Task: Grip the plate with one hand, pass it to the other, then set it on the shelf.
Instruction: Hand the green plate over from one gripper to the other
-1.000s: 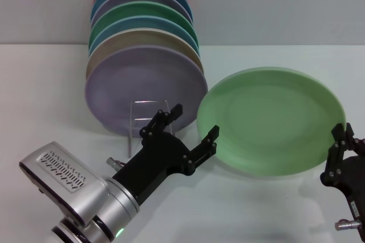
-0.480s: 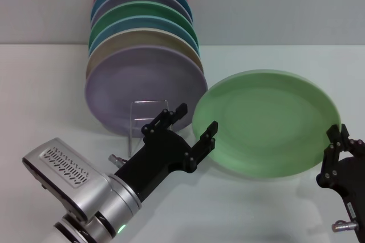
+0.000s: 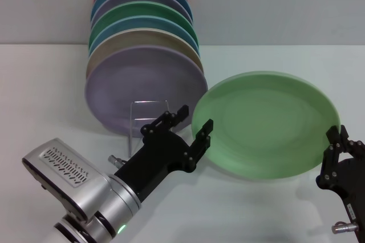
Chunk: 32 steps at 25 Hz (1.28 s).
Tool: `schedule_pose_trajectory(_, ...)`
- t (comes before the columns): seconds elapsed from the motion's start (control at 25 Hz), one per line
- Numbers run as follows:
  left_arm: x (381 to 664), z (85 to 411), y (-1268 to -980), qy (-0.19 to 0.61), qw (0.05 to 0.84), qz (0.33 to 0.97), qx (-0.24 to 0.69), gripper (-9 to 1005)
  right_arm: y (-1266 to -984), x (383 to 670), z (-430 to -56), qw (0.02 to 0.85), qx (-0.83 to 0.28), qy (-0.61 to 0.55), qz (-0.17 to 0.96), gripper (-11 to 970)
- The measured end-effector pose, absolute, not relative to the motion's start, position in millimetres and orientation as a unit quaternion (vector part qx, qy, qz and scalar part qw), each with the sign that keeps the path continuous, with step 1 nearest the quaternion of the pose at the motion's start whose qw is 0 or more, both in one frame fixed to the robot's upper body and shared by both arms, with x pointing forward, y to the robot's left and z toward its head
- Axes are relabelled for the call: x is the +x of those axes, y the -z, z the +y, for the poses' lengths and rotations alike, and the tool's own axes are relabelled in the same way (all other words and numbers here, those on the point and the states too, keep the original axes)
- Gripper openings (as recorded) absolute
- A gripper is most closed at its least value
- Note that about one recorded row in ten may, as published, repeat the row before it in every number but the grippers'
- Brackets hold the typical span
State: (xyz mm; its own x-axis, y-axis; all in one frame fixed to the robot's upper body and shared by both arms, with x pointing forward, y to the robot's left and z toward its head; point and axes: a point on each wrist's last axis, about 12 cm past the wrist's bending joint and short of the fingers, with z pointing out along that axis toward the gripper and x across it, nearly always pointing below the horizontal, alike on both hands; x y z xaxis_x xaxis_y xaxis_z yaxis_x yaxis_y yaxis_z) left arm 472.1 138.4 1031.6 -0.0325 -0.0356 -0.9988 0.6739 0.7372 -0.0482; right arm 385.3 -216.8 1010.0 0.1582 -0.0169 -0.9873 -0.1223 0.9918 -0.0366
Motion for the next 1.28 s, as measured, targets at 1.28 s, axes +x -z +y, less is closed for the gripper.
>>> schedule_pose_trajectory(1.28, 470.0, 142.7, -1030.3, 0.266, 0.655, 0.666, 0.237, 426, -1010.3, 386.4, -213.8, 0.759, -0.06, -0.042, 0.647, 19)
